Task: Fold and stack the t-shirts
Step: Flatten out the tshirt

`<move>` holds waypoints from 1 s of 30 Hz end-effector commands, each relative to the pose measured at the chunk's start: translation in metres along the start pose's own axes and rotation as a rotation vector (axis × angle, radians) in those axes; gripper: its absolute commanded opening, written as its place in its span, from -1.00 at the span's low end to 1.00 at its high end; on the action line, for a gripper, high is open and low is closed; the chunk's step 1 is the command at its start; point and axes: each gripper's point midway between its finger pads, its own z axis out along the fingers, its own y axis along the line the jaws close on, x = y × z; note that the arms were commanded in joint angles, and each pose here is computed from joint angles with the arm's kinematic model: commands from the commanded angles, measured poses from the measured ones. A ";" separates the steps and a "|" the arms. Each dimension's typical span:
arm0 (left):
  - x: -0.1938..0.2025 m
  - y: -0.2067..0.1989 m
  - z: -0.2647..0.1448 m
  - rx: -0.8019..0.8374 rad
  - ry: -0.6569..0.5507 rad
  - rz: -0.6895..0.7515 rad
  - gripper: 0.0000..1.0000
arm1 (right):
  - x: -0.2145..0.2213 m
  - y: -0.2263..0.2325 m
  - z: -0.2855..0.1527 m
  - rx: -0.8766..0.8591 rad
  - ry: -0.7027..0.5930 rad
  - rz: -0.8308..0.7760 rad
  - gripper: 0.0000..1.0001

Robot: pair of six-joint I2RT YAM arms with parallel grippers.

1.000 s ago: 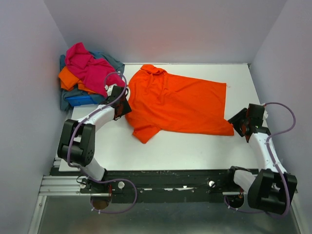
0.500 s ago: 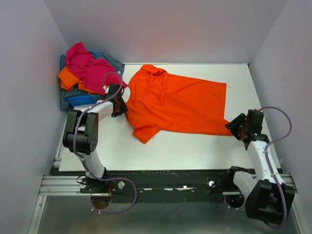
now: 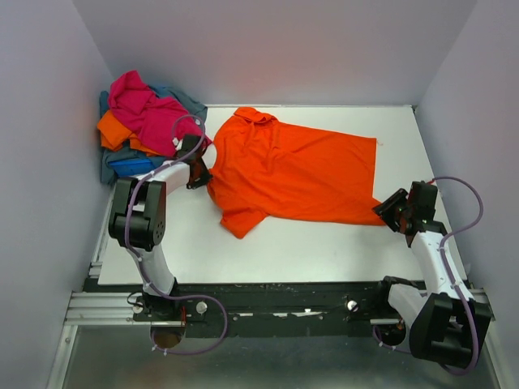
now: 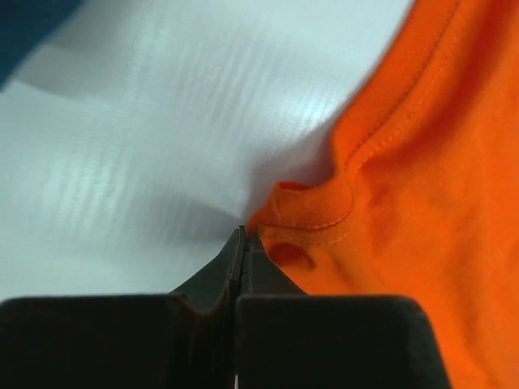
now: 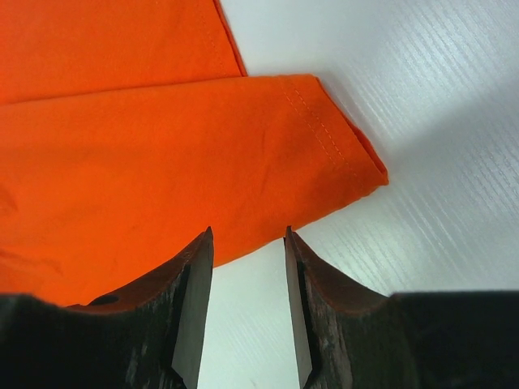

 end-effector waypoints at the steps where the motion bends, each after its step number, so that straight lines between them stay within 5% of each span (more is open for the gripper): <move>1: -0.049 0.025 -0.035 -0.171 -0.146 0.045 -1.00 | 0.003 0.002 0.001 -0.022 0.011 -0.019 -0.03; 6: -0.078 0.028 -0.067 -0.221 -0.244 0.052 -1.00 | 0.009 0.014 0.001 -0.099 0.043 -0.038 -0.03; 10: -0.067 0.011 -0.065 -0.123 -0.202 0.038 -0.96 | 0.030 0.060 -0.008 -0.398 0.128 -0.174 -0.03; 22: 0.002 0.013 -0.065 0.051 -0.161 0.016 -0.11 | 0.152 0.168 -0.035 -0.570 0.376 -0.611 -0.06; 30: 0.009 0.011 -0.073 0.075 -0.130 0.024 -0.23 | 0.244 0.246 -0.054 -0.632 0.372 -0.919 -0.12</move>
